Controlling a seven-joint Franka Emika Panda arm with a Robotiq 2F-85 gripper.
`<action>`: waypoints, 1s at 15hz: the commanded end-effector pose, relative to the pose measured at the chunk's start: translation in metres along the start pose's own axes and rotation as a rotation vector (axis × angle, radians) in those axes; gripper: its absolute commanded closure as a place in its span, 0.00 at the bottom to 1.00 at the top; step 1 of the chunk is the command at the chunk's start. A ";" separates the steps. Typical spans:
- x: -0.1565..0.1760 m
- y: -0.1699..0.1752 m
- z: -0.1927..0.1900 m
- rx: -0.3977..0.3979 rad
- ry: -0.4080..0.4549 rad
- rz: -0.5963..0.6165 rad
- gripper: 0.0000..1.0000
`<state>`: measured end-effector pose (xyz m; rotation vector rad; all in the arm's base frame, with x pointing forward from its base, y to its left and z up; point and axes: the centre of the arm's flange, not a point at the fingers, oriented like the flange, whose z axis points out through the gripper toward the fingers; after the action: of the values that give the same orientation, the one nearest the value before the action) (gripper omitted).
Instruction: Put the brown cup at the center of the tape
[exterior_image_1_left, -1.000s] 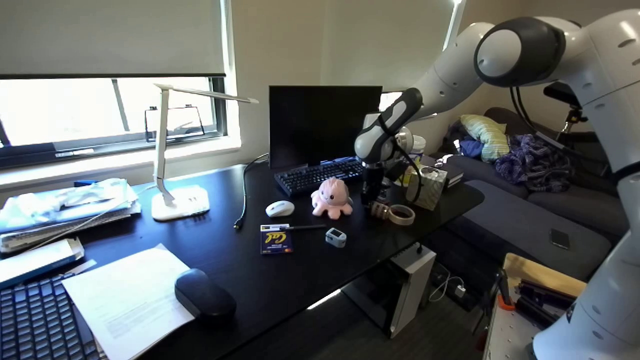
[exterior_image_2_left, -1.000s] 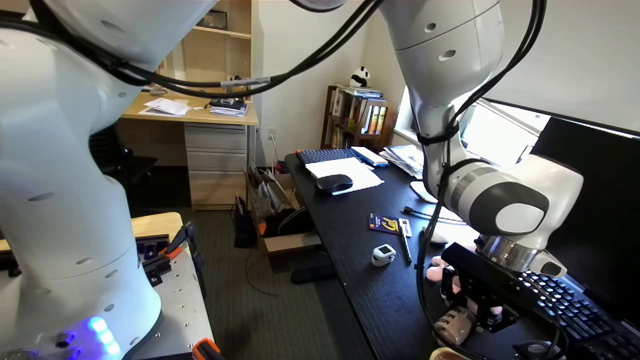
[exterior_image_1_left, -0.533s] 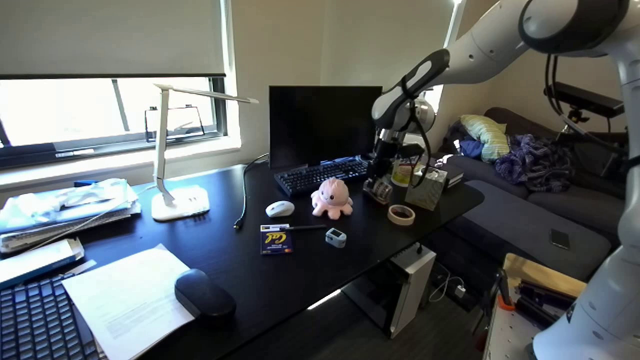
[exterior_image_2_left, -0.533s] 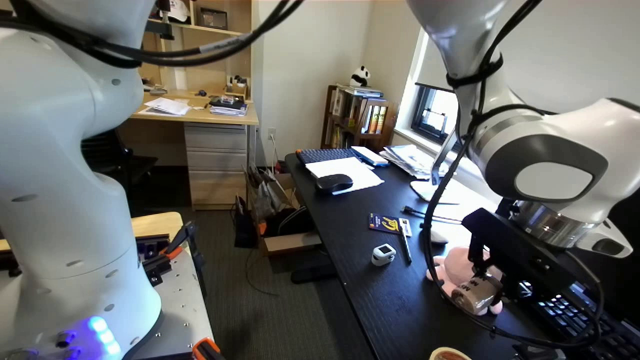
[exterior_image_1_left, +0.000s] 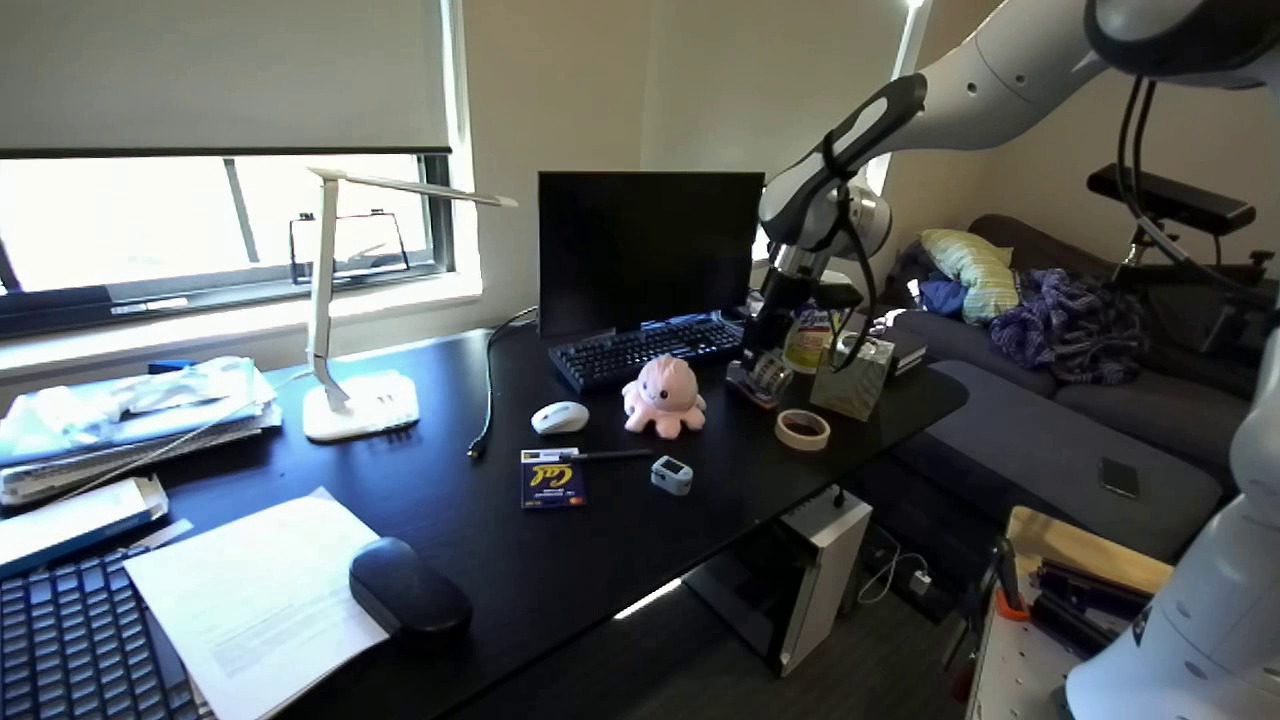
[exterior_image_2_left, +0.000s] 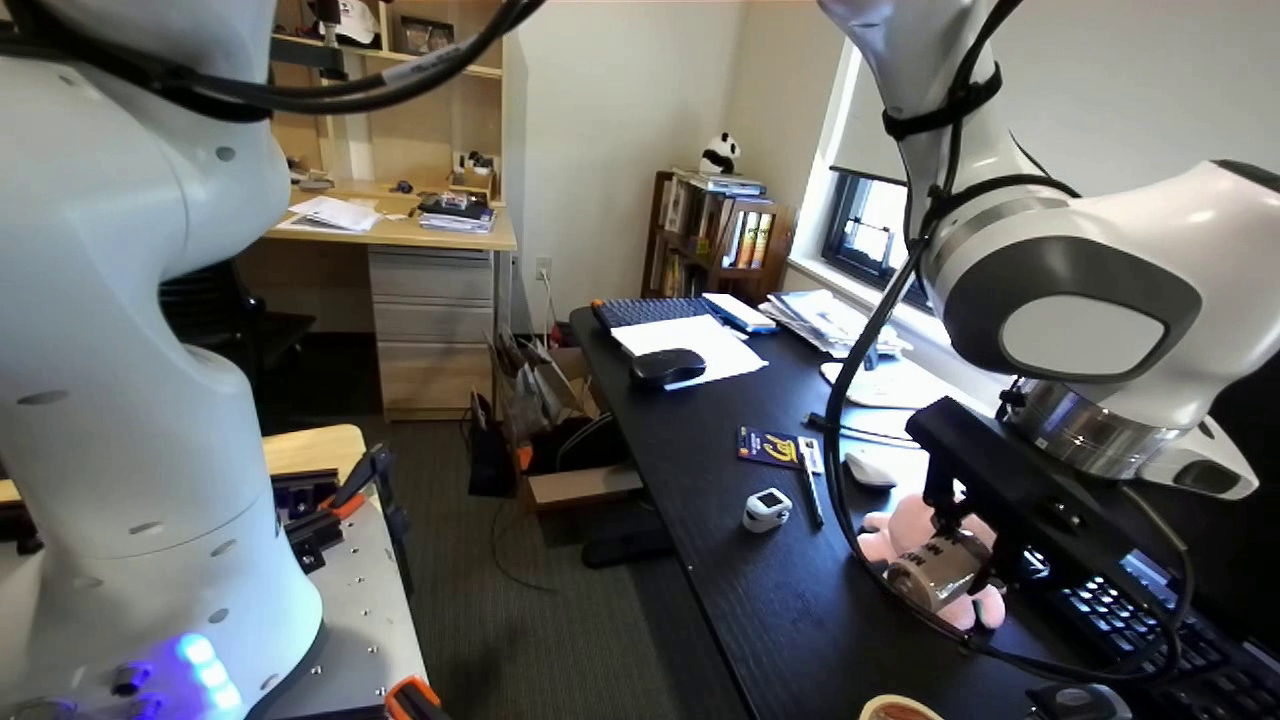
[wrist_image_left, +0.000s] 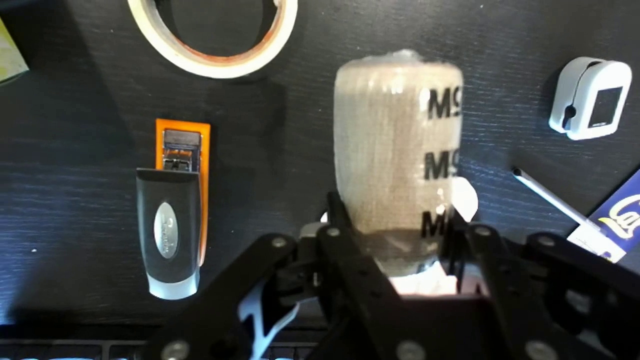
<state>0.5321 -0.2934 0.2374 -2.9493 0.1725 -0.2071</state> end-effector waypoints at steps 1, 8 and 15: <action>-0.040 0.012 0.027 -0.062 0.098 0.035 0.83; -0.068 0.020 0.044 -0.123 0.279 0.120 0.58; -0.060 0.018 0.035 -0.097 0.337 0.135 0.83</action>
<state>0.4760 -0.2971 0.1926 -2.9589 0.4360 -0.6936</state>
